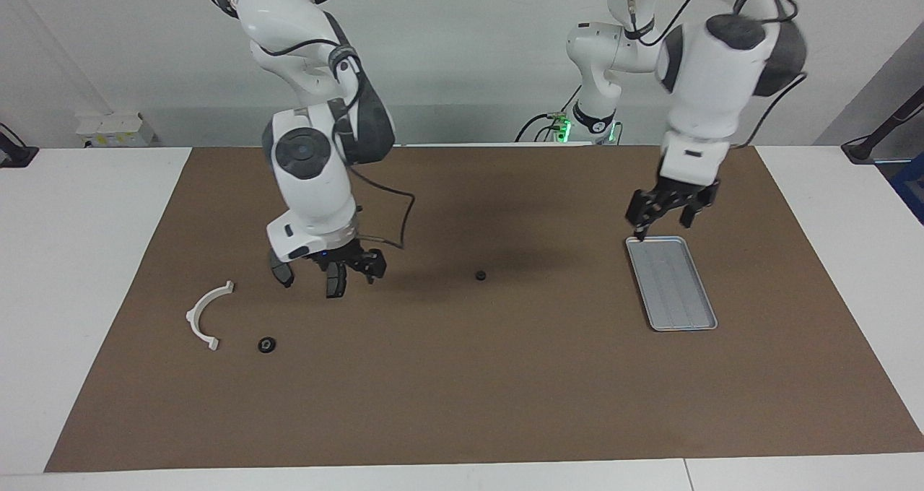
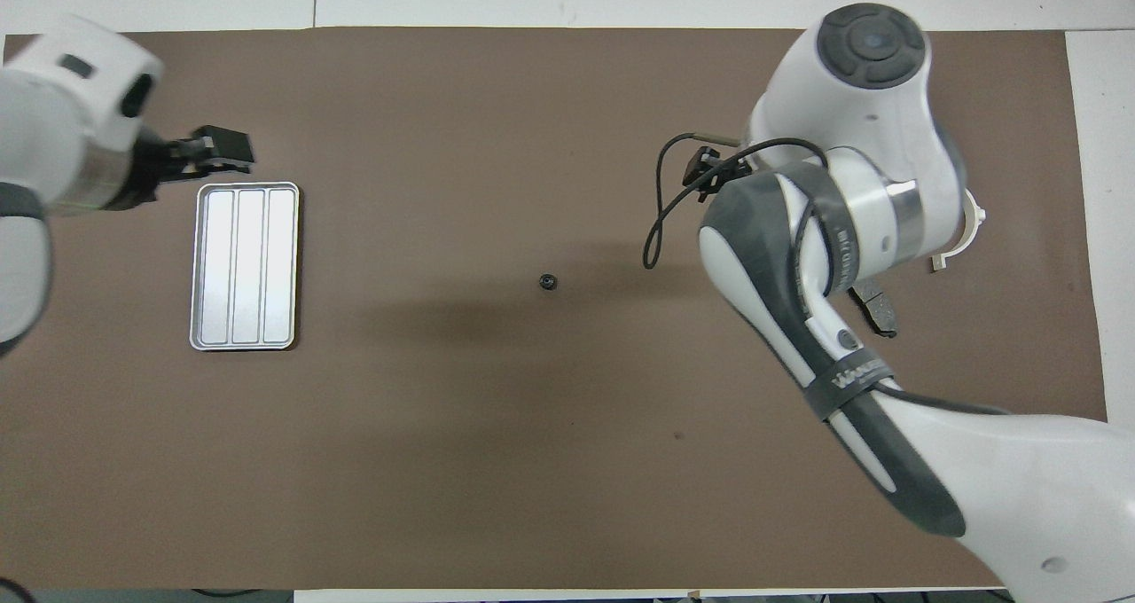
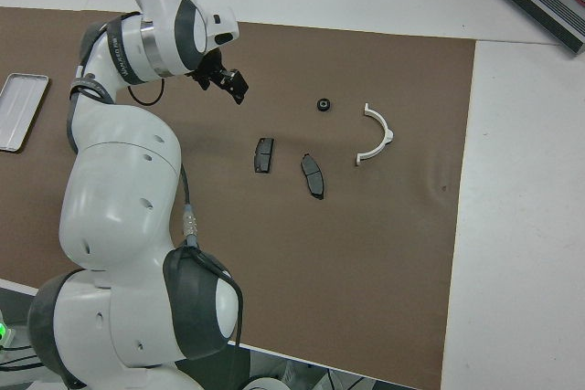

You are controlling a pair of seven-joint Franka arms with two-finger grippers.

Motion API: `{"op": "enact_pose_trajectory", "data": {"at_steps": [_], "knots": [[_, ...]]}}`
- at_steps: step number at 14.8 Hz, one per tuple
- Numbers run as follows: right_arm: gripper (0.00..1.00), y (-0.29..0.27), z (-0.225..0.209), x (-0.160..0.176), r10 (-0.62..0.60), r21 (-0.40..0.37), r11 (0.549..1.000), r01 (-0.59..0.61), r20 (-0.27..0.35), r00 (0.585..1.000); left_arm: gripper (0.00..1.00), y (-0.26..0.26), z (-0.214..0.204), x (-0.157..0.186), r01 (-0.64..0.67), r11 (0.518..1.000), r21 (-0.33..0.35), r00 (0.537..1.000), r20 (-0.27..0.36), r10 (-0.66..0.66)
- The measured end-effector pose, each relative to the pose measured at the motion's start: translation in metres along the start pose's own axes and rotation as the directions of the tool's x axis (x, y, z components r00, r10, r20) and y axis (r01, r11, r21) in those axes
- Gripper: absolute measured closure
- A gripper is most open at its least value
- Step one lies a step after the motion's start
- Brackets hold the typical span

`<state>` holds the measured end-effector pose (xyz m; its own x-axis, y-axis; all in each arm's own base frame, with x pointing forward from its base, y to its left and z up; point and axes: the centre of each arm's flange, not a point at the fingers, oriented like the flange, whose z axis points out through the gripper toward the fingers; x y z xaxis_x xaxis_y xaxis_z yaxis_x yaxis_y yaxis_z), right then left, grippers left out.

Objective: Place bearing gear from tray to pile

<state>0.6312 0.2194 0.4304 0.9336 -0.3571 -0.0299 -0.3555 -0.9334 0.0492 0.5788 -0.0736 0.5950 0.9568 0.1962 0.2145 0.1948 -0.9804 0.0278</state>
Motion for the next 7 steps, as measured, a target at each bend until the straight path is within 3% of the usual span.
{"op": "enact_pose_trajectory", "data": {"at_steps": [3,7], "knots": [[0.0,-0.061,0.009,-0.046,0.076,0.031,0.997,-0.076,-0.029,0.997,0.0,-0.097,-0.07,0.014,-0.058,0.998,-0.012,0.998,0.0,0.058],[0.0,-0.117,0.048,-0.086,0.158,0.063,0.986,-0.155,-0.037,0.987,0.0,-0.107,-0.099,0.006,-0.079,0.997,-0.008,0.994,0.072,0.079]]}}
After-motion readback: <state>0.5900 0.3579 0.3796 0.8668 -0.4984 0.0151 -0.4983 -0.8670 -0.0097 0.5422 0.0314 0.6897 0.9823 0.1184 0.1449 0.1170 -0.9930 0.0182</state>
